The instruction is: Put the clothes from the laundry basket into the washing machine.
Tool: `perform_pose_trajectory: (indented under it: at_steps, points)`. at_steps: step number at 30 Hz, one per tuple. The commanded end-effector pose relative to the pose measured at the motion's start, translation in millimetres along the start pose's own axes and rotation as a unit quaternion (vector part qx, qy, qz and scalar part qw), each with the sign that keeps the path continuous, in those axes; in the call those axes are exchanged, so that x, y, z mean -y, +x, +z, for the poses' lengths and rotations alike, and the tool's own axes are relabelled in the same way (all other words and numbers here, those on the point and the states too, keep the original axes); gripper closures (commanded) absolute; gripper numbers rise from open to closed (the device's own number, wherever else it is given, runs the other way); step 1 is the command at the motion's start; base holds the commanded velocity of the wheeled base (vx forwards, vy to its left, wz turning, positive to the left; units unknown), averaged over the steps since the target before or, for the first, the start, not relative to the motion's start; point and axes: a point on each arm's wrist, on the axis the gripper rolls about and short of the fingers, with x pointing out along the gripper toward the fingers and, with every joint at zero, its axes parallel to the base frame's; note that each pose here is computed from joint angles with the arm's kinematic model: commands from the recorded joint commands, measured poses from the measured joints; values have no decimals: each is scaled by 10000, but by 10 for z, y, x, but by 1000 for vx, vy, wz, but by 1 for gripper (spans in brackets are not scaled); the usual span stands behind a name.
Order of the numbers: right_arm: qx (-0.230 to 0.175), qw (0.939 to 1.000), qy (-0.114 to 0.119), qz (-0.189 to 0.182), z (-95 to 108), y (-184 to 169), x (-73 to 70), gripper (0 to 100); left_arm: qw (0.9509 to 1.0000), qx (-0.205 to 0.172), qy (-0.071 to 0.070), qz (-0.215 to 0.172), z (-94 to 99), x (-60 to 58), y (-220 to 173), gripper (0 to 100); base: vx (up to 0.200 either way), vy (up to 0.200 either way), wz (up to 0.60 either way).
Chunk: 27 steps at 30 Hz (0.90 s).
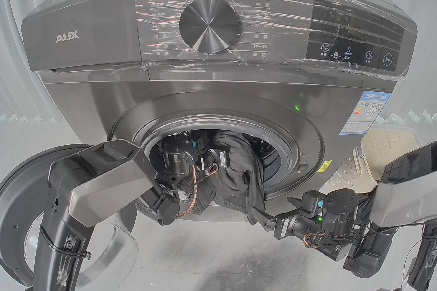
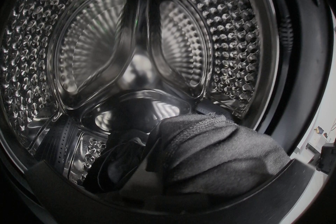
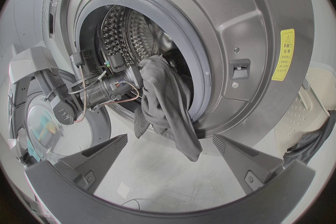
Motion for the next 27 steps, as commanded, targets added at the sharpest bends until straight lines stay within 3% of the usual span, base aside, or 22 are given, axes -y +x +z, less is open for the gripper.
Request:
perform_pose_trajectory:
  at_steps: [1,5,17,18,27]
  points:
    - [-29,10000,-6,-9,-16,7,3,0,9999,-30,25,149,35,-51,120,100,0,0,0]
    - [-29,10000,1,-9,-16,7,3,0,9996,-212,51,180,-19,-53,211,100,0,0,0]
    - [-51,10000,-3,-16,-24,-1,7,0,9996,-89,38,262,-147,-72,525,100,0,0,0]
    - [-51,10000,-3,-16,-24,-1,7,0,9989,6,46,477,-111,-146,582,100,0,0,0]
    - [-72,10000,-16,-23,-32,-2,10,0,9918,557,3,1148,118,-376,765,100,0,0,0]
